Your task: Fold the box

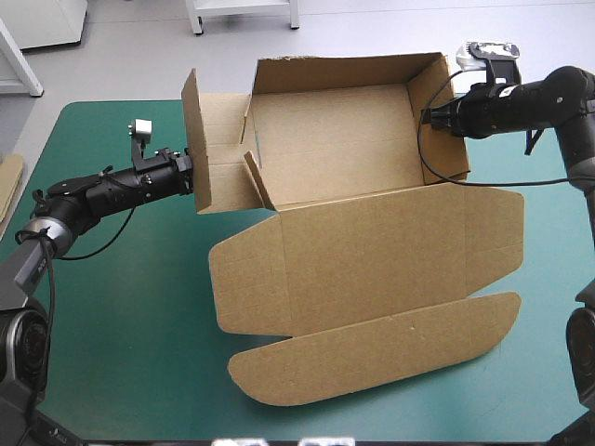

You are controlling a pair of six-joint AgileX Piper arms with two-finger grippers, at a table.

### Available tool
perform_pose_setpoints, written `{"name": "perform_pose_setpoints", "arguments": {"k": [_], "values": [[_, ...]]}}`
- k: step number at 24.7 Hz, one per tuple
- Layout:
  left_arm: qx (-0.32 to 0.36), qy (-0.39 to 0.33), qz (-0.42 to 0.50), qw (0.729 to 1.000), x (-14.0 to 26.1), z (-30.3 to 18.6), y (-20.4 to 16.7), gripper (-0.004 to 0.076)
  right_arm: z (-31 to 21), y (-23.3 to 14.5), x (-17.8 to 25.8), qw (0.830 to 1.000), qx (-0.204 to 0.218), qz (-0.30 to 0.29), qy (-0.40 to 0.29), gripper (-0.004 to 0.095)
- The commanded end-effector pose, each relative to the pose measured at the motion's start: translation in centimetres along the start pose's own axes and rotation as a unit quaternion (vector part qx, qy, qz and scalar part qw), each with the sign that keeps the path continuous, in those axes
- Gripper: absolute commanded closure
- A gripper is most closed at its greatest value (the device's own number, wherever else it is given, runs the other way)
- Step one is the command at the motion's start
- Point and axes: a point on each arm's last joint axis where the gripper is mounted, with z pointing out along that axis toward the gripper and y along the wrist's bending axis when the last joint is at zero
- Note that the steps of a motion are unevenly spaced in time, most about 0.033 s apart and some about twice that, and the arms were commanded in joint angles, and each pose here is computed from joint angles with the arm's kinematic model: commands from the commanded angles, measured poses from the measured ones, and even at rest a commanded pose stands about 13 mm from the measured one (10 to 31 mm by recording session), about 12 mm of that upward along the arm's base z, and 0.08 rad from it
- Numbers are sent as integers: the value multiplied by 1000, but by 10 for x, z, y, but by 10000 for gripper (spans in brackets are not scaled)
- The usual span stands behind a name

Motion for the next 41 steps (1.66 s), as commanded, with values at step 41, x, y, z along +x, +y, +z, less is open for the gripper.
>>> {"name": "perform_pose_setpoints", "arguments": {"k": [41], "values": [[-103,84,95,987,-36,49,-112,258,51,24,-1,999,35,11,8,920]]}}
